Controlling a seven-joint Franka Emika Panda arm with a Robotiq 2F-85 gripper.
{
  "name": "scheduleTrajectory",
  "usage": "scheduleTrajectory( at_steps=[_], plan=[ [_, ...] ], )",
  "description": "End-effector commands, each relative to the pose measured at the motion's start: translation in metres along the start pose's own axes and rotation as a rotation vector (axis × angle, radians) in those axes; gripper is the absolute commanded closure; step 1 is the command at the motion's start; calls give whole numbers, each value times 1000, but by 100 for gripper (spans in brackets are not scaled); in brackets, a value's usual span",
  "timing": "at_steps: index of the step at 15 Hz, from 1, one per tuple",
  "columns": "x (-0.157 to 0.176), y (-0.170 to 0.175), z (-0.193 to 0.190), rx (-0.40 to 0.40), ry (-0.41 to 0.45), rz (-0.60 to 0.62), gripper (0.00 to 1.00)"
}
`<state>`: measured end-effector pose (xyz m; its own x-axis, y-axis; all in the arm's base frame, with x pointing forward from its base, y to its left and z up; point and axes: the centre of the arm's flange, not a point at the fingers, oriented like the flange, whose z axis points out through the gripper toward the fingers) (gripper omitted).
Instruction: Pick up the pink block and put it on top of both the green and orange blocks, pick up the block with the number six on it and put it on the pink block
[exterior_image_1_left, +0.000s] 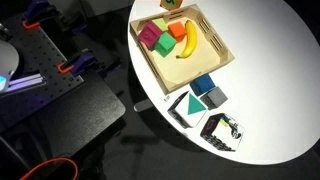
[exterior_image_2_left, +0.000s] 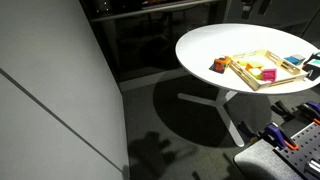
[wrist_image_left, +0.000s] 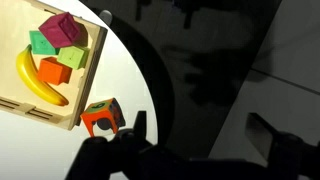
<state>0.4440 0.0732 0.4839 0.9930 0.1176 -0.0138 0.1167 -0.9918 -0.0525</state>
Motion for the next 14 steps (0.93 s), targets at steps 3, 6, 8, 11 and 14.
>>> scheduleTrajectory(
  at_steps=[3, 6, 8, 11, 14],
  plan=[
    [0, 0, -1, 0, 2, 0, 0],
    [3, 7, 3, 5, -17, 20, 0],
    [7, 23, 10, 9, -50, 50, 0],
    [15, 48, 27, 12, -98, 110, 0],
    [21, 77, 51, -5, -144, 182, 0]
  ],
)
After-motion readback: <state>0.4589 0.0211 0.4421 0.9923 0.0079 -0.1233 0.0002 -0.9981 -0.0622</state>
